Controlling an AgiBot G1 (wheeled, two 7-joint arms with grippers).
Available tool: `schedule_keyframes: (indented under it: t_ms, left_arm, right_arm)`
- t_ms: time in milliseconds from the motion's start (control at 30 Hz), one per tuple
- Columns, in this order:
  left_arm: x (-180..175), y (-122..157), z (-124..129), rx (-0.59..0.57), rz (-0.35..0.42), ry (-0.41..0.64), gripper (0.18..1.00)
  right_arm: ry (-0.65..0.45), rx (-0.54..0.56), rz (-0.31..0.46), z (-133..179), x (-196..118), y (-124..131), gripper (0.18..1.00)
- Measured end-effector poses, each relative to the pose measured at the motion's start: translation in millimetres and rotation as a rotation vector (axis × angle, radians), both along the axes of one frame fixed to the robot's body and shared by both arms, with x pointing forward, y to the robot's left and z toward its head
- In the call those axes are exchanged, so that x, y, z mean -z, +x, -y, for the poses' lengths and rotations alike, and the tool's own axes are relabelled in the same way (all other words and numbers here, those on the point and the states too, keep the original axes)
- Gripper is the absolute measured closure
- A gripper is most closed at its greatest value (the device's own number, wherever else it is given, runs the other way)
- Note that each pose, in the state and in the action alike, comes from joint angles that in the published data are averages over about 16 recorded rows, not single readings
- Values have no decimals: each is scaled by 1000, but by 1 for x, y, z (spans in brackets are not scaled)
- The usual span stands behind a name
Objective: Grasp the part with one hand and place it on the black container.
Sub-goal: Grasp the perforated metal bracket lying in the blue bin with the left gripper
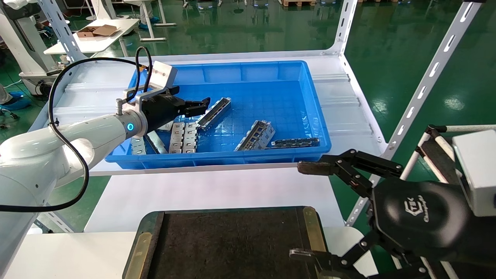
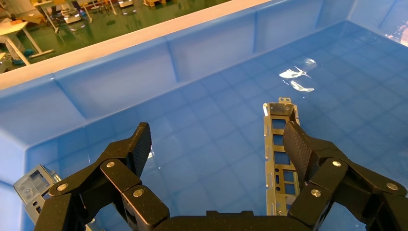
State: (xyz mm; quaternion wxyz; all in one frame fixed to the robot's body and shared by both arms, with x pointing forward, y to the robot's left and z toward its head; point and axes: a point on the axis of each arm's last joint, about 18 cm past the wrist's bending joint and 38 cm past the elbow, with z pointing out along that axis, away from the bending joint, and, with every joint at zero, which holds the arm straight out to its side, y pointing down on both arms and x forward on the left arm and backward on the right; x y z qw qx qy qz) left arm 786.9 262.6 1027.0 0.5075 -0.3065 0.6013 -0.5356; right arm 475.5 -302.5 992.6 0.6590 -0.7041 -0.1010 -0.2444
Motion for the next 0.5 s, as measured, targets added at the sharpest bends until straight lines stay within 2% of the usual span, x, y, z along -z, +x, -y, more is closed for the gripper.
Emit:
schedule_keyframes:
  t_ms: [500]
  left_arm:
    - [9,0,5,21,-15,1,184]
  right_arm:
    - [0,0,0,0,0,0,178]
